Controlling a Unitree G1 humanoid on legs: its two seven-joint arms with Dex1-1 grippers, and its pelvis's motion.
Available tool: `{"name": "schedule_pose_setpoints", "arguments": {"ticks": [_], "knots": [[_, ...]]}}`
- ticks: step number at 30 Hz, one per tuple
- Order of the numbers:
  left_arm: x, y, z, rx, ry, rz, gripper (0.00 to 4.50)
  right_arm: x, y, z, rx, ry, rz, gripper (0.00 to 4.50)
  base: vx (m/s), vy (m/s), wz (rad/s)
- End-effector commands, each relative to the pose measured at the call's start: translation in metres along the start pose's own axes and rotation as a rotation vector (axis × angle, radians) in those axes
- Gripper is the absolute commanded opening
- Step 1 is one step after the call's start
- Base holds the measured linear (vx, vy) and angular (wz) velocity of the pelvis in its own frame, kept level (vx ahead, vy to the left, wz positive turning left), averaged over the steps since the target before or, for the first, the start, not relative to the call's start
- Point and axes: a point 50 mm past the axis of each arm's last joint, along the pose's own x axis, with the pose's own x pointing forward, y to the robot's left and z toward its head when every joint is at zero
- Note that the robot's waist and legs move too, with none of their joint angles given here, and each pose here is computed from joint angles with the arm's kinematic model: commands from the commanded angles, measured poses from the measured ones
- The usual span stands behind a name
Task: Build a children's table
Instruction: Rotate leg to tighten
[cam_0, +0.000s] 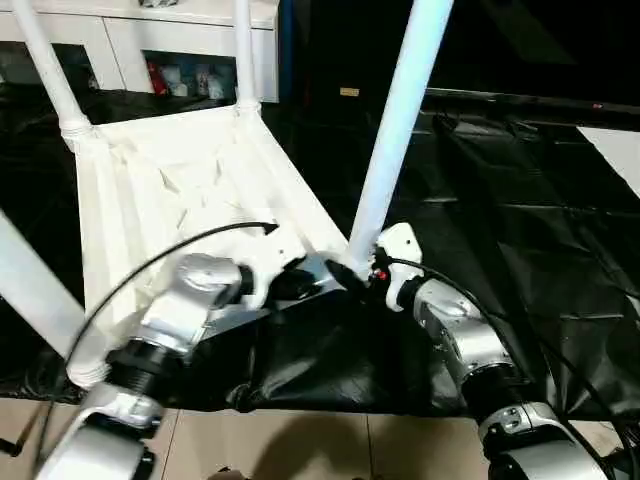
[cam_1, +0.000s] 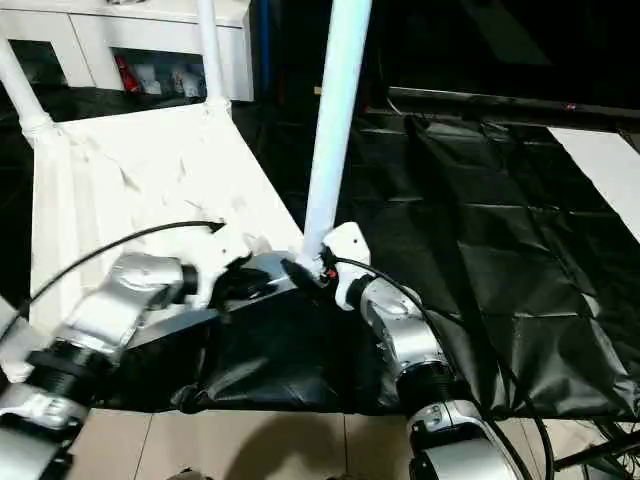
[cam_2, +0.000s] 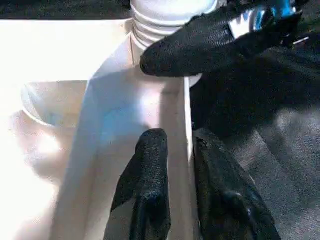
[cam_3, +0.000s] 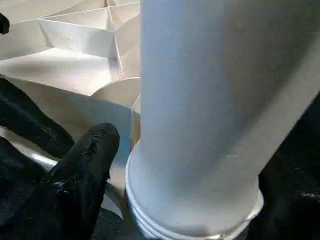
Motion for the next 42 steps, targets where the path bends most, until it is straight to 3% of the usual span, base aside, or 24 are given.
{"name": "schedule_pose_setpoints", "arguments": {"ticks": [1,9,15,20,27,31,35,38,42], "knots": [[0.000,0.000,-0.001,-0.007,0.001,-0.005,0.90,-0.001,0.001,0.003,-0.013,-0.016,0.014,3.91,0.000,0.000,0.00],[0.003,0.003,-0.008,-0.038,0.005,-0.028,0.90,-0.002,0.001,0.005,-0.023,-0.021,0.023,3.91,0.000,0.000,0.00],[0.003,0.004,-0.014,-0.034,0.047,-0.067,0.44,-0.005,-0.001,0.003,-0.043,-0.010,0.033,3.91,0.000,0.000,0.00],[0.002,0.006,-0.015,0.020,0.120,-0.097,0.05,-0.008,-0.008,0.007,-0.084,0.004,0.044,3.91,0.000,0.000,0.00],[0.005,0.006,-0.004,0.047,0.056,-0.141,0.05,-0.017,-0.023,0.015,-0.154,0.016,0.085,3.91,0.000,0.000,0.00],[0.002,-0.007,-0.002,0.106,-0.013,-0.270,0.00,-0.023,-0.028,0.018,-0.154,0.024,0.173,4.18,0.000,0.000,0.00],[0.000,-0.015,0.000,0.101,-0.051,-0.350,0.00,-0.028,-0.025,0.016,-0.160,0.060,0.327,4.45,0.000,0.000,0.00],[-0.003,-0.020,-0.003,0.099,-0.046,-0.413,0.00,-0.032,-0.021,0.015,-0.240,0.112,0.427,4.45,0.000,0.000,0.00],[-0.006,-0.021,-0.006,0.108,-0.038,-0.424,0.00,-0.034,-0.018,0.014,-0.242,0.131,0.508,4.45,0.000,0.000,0.00]]}}
